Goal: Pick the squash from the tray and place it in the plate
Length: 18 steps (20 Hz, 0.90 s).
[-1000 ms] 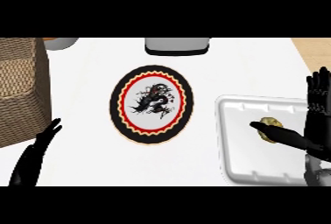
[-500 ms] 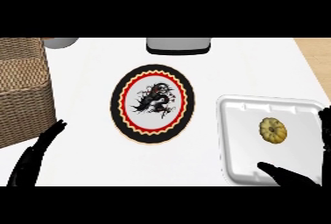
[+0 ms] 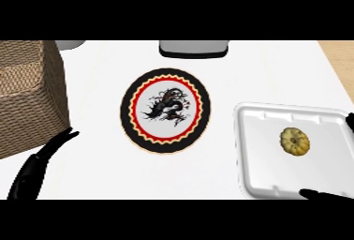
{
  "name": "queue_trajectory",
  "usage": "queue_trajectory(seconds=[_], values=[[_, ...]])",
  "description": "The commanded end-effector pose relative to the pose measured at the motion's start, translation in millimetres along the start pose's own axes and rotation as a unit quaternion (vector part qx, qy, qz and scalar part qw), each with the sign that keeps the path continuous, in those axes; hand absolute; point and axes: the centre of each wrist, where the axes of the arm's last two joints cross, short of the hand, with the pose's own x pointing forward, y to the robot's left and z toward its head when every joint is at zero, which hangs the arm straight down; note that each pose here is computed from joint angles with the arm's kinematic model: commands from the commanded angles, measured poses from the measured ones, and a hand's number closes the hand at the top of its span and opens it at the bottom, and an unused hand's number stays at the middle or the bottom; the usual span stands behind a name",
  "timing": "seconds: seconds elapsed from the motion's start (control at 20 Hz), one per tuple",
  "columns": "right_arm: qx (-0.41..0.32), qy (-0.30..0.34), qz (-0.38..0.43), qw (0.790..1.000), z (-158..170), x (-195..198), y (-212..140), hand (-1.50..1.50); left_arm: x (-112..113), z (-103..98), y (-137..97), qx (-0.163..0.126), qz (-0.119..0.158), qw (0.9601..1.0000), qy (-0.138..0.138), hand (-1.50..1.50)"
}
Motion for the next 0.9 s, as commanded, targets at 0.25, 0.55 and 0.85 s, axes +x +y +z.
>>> queue_trajectory(seconds=[0.25, 0.55, 0.85], values=[[0.084, 0.114, 0.109, 0.984, -40, 34, -15, -1.50, 25, -26, 14, 0.021, 0.006, 0.9987, -0.046, 0.00], [0.149, 0.160, 0.154, 0.964, -76, 20, -1, -1.50, 20, -22, 2, 0.020, -0.008, 0.9990, -0.039, 0.00], [0.203, 0.172, 0.190, 0.945, -87, 4, -5, -1.50, 20, -21, 3, 0.021, 0.002, 0.9992, -0.033, 0.00]])
